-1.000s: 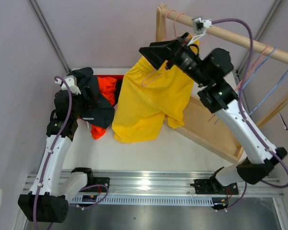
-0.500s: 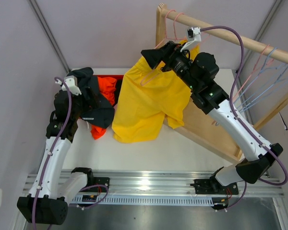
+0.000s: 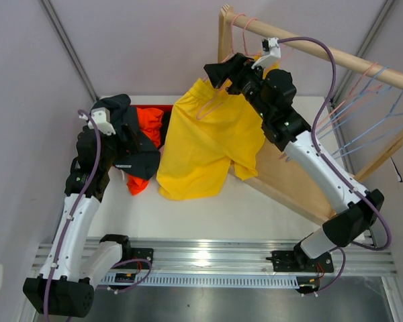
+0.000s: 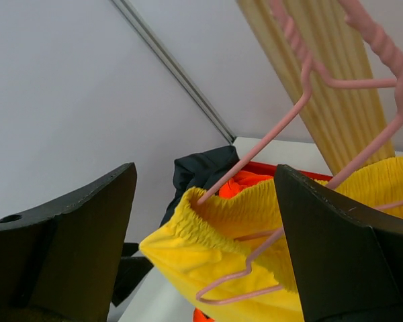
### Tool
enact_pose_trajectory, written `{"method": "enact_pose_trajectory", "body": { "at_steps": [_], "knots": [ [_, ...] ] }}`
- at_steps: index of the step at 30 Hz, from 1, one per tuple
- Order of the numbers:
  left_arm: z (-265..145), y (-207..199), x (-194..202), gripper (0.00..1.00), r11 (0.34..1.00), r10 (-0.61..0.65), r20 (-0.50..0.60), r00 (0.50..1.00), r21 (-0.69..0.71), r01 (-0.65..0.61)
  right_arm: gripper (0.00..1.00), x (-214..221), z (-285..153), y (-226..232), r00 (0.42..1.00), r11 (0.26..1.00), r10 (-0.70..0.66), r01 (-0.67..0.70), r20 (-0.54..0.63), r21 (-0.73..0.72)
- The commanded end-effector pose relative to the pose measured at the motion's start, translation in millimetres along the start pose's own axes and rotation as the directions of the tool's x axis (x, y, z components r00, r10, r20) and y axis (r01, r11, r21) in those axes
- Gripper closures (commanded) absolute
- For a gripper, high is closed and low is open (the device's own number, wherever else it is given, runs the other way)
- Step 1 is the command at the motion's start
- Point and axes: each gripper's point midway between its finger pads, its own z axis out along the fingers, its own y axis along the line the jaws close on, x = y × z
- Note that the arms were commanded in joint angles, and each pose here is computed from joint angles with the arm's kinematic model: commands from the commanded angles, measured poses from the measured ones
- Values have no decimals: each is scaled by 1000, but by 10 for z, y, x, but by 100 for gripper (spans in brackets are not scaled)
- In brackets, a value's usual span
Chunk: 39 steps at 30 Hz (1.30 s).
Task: Remove the shorts from the hanger
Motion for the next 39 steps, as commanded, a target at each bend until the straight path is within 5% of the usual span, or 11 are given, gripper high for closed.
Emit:
{"method": "enact_pose_trajectory", "body": {
  "at_steps": [1, 11, 14, 18, 24, 31, 39],
  "knots": [
    [-40, -84, -96, 1, 999, 4, 43, 999, 36, -5, 11, -131, 209, 24, 998, 1000, 14, -13, 54, -18],
    [-55, -116, -82, 1, 999, 9, 40, 999, 45, -11, 20, -28, 529, 53, 997, 997, 61, -59, 52, -42],
    [-54, -118, -90, 1, 999, 9, 43, 999, 44, -11, 36, 2, 531, 59, 997, 997, 68, -65, 47, -45],
    [-49, -117, -75, 1, 999, 10, 38, 999, 43, -11, 74, 3, 450, 74, 997, 997, 70, -68, 45, -46],
    [-101, -270, -133, 1, 992, 35, 68, 997, 116, -42, 97, -39, 214, 183, 995, 994, 90, -87, 44, -64],
    [-595, -957, -503, 1, 909, 115, 249, 962, 365, -203, 100, -297, -324, 674, 987, 972, 157, -148, 38, -184],
    [-1198, -1509, -735, 1, 727, 30, 326, 945, 642, -245, 100, -670, -917, 1046, 973, 936, 228, -207, 42, -284]
  ]
}}
